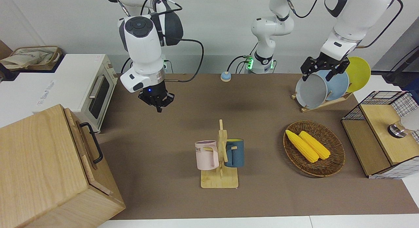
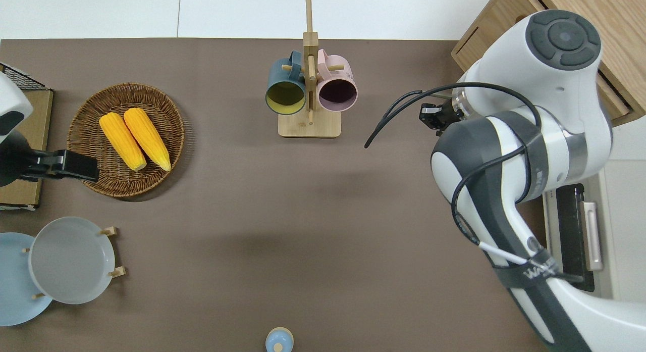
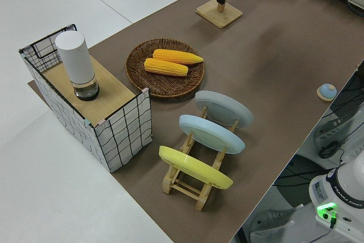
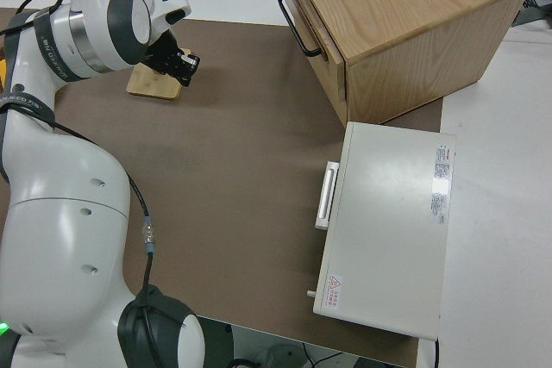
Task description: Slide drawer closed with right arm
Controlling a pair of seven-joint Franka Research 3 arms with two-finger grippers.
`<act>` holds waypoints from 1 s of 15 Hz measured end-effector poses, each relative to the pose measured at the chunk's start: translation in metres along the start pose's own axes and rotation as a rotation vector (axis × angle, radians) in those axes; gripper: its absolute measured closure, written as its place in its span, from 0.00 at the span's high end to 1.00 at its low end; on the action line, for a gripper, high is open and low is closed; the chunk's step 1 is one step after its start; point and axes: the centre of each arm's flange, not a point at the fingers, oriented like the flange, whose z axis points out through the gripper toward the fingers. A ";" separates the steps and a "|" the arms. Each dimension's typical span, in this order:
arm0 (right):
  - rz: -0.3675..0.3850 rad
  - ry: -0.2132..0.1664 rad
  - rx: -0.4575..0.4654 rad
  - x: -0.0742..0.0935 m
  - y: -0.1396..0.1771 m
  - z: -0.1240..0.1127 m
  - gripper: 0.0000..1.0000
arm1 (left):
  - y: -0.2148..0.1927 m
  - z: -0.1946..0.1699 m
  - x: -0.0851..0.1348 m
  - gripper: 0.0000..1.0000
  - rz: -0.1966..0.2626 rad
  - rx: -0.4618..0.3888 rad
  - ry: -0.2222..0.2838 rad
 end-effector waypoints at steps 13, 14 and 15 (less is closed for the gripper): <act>-0.206 -0.021 0.054 -0.041 0.042 -0.050 0.28 | 0.000 0.000 0.000 1.00 0.000 0.000 0.000; -0.206 -0.020 0.055 -0.040 0.042 -0.050 0.38 | 0.000 0.000 0.000 1.00 0.000 0.000 0.000; -0.206 -0.017 0.056 -0.040 0.042 -0.052 0.53 | 0.000 0.000 0.000 1.00 0.000 0.000 0.000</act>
